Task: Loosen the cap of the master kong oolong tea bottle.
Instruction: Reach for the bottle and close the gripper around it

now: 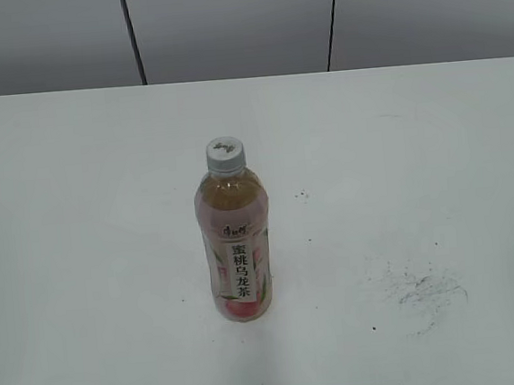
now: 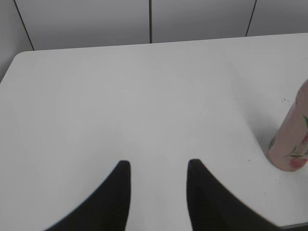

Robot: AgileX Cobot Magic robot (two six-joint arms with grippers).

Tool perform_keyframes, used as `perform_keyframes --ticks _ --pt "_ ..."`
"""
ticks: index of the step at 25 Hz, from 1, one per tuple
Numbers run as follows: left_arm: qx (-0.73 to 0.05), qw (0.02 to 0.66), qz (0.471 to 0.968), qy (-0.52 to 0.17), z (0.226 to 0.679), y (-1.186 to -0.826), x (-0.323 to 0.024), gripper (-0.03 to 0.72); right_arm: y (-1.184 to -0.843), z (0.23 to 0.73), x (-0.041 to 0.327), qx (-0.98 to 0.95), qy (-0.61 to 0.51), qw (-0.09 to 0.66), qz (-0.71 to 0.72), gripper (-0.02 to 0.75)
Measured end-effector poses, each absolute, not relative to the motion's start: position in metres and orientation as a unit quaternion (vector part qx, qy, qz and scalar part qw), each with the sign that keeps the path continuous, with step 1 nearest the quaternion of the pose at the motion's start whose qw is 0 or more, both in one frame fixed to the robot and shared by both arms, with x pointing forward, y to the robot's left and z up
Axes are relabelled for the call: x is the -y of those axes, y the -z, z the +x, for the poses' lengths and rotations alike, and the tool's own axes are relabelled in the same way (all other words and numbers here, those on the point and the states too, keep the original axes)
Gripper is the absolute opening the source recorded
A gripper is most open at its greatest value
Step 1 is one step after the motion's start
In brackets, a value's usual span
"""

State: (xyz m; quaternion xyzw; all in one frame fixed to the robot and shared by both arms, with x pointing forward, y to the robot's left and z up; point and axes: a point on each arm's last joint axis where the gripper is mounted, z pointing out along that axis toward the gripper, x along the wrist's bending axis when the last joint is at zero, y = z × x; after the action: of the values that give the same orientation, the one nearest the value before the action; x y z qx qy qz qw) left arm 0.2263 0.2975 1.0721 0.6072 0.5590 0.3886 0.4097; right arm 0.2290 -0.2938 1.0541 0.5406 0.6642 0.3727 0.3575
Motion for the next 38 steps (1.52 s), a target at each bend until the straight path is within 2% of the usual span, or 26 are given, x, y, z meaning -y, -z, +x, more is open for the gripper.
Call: perform_keyframes --ticks 30,32,35,38 --pt "-0.558 0.413 0.606 -0.388 0.226 -1.073 -0.297 0.241 -1.054 0.229 0.294 -0.664 -0.373 0.357 0.541 0.482" --pt "-0.548 0.433 0.595 -0.398 0.226 -1.079 -0.296 0.241 -1.054 0.229 0.294 -0.664 -0.373 0.357 0.541 0.482" --pt "-0.512 0.498 0.549 -0.434 0.23 -1.096 -0.294 0.241 -1.054 0.229 0.294 -0.664 -0.373 0.357 0.541 0.482" --pt "-0.495 0.525 0.52 -0.458 0.245 -1.11 -0.295 0.246 -1.054 0.229 0.294 -0.664 -0.373 0.357 0.541 0.482"
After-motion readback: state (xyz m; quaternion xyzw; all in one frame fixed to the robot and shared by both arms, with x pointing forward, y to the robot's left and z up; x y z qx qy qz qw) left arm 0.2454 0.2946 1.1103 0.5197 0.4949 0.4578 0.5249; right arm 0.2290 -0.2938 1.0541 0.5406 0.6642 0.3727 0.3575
